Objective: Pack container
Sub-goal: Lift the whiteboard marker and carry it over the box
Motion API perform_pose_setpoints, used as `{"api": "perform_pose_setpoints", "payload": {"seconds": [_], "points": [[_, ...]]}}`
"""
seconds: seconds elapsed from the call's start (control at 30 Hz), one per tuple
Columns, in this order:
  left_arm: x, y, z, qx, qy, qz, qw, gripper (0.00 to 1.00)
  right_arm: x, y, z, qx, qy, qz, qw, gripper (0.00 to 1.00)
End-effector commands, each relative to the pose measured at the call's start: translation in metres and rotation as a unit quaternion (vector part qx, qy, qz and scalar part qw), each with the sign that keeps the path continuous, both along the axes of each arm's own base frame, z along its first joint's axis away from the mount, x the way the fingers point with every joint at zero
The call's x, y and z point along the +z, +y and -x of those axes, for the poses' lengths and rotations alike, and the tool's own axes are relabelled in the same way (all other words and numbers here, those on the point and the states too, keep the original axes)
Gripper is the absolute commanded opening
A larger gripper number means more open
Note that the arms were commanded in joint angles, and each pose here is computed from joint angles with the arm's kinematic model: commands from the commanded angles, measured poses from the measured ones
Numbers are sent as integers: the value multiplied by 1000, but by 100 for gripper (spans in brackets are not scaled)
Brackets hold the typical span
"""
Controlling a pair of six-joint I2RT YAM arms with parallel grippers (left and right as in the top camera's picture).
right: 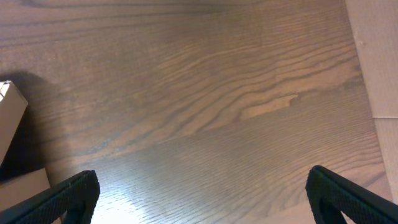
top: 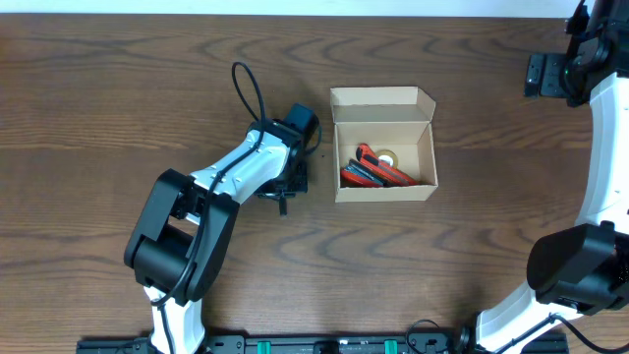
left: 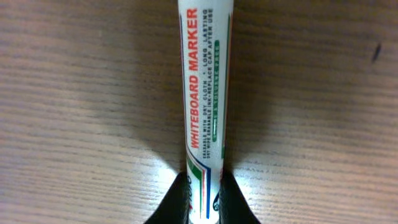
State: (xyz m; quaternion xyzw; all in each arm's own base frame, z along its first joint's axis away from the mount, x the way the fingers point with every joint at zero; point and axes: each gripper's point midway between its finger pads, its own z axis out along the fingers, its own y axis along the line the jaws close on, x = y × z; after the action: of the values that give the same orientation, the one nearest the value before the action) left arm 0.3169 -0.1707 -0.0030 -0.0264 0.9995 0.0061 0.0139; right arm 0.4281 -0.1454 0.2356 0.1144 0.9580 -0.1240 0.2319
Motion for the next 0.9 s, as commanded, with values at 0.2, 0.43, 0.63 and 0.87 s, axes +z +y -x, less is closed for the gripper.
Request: {"api": "perform_pose_setpoints", "payload": {"seconds": [0.2, 0.43, 0.63, 0.87], "points": [[-4, 2, 1, -33, 2, -4, 999, 6, 12, -2, 1, -8, -17, 2, 1000, 99], [38, -7, -19, -66, -10, -5, 998, 6, 12, -2, 1, -8, -17, 2, 1000, 99], [113, -23, -53, -140, -62, 5, 988, 6, 12, -2, 1, -8, -17, 2, 1000, 99], [201, -57, -87, -183, -163, 75, 967, 6, 12, -2, 1, -8, -17, 2, 1000, 99]]}}
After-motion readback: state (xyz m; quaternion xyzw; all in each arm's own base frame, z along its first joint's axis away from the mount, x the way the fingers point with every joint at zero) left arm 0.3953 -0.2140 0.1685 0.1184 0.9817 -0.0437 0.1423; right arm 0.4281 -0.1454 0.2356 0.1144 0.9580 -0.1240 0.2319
